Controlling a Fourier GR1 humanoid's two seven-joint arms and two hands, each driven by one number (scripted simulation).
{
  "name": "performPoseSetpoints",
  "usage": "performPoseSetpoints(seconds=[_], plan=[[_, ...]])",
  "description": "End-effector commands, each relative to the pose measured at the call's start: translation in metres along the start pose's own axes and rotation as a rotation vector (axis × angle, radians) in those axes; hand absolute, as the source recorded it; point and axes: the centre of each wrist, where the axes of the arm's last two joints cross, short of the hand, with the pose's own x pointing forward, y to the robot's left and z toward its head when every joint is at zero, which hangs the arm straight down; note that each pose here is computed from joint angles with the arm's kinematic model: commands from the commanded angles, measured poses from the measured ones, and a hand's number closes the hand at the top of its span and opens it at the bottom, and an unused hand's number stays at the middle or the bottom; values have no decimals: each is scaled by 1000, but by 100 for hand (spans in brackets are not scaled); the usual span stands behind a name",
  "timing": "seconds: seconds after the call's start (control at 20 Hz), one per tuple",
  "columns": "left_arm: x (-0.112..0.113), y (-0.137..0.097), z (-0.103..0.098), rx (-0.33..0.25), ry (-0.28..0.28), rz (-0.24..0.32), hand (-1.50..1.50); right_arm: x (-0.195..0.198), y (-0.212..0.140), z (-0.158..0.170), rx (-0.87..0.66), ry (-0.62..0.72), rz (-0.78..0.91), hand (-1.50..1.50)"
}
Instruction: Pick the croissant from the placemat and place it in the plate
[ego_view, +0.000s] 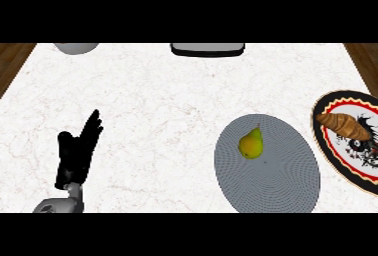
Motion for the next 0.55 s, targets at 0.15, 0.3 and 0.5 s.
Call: performPoseSetpoints(seconds=[0.15,0.3,0.5], plan=[[2,0,7,-16,-4,-3,0,3,-19,4,-99,23,21,-150],[7,-12,-2,7,3,9,0,0,-26,11,-68,38,26,-150],[-4,-11,7,0,9,2,0,0,-32,14,-106,65,72,-150]])
